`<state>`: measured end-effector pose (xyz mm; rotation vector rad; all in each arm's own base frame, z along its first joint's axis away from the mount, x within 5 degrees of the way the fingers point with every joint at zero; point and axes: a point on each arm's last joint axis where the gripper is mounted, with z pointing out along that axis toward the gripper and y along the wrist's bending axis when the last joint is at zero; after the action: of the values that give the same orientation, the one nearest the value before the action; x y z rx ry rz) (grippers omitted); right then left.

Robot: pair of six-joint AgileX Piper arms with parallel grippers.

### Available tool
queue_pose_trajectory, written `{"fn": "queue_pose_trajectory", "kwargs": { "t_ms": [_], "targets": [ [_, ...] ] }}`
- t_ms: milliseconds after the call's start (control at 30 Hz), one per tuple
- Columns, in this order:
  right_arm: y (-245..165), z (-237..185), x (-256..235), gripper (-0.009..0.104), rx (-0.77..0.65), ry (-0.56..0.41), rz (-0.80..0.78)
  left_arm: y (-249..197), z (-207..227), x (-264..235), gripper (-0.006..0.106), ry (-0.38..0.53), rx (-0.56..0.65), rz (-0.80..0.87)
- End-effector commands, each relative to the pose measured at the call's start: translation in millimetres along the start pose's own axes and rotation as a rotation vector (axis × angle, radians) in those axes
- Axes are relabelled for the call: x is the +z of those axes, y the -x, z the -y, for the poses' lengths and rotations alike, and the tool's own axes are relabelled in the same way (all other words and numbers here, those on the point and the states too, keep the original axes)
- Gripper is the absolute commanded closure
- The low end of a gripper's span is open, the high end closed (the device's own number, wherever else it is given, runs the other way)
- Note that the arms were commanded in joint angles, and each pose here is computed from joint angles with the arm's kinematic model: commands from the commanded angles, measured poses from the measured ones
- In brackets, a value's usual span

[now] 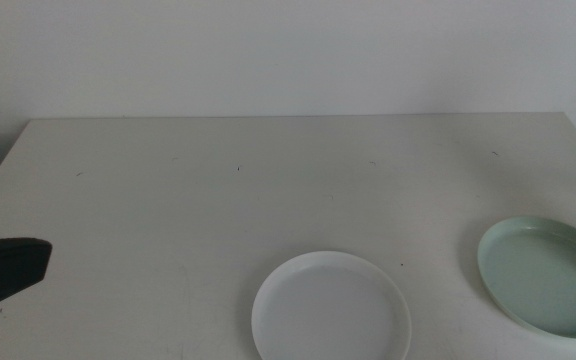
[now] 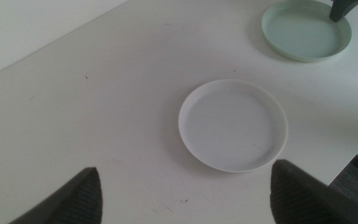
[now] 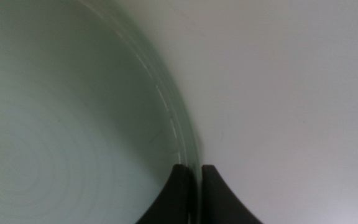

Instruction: Stack the three bowls on top of each other.

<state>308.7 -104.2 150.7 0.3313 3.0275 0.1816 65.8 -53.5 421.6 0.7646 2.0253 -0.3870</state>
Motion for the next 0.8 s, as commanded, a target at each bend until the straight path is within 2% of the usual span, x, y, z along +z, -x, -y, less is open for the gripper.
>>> {"fn": "queue_pose_trajectory", "kwargs": {
  "t_ms": [0, 200, 367, 600, 767],
  "targets": [
    [1, -4, -27, 0.096, -0.02, -0.012, 0.065, 12, 0, -6, 0.008, -0.002, -0.005, 0.087],
    [-7, -22, -79, 0.096, -0.029, 0.012, 0.221, 12, 0, -6, 0.008, -0.002, -0.005, 0.087],
    [-21, -49, -120, 0.096, 0.026, 0.098, 0.297, 12, 0, -6, 0.008, -0.002, -0.005, 0.087],
    [-30, -117, -158, 0.096, -0.173, 0.173, 0.256, 12, 0, -6, 0.008, -0.002, -0.005, 0.087],
    [-41, -168, -159, 0.096, -0.299, 0.221, 0.242, 12, 0, -6, 0.008, -0.002, -0.005, 0.087]
  ]
}}
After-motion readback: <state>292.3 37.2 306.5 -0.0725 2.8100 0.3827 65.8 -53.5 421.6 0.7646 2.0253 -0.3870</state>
